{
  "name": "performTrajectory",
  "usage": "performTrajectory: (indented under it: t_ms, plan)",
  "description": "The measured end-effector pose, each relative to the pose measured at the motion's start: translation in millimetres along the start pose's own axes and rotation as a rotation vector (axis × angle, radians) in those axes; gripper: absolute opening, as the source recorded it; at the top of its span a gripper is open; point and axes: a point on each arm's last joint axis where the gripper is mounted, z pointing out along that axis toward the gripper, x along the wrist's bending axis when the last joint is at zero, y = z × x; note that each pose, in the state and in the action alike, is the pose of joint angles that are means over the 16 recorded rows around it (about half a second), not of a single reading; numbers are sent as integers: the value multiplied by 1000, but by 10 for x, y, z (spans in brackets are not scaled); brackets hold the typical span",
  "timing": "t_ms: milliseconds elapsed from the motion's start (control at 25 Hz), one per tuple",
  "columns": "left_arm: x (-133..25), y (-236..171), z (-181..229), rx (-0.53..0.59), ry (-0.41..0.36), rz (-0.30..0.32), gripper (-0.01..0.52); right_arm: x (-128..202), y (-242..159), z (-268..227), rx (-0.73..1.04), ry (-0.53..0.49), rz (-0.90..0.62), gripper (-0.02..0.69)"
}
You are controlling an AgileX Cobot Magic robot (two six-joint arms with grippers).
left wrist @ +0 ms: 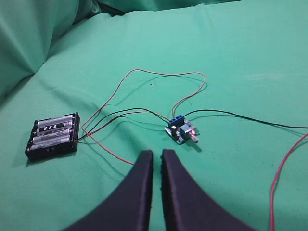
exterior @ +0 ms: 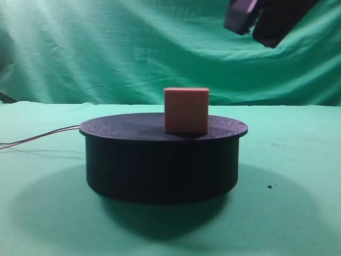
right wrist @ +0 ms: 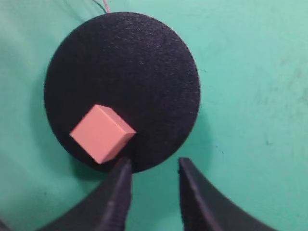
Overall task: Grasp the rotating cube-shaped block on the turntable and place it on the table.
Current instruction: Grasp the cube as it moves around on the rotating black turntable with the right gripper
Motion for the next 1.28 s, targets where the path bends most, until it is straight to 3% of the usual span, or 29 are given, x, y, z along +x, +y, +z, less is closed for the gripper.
performTrajectory:
  t_ms: [160,760,1280]
  plan:
    - [0,0,0,0,0,0,0,-2,86,117,36,-5,4,597]
    - [0,0,0,0,0,0,0,-83,251,406,14,-67,53,534]
    - [0,0,0,0,0,0,0,-115,352,334,-13,-125,71,291]
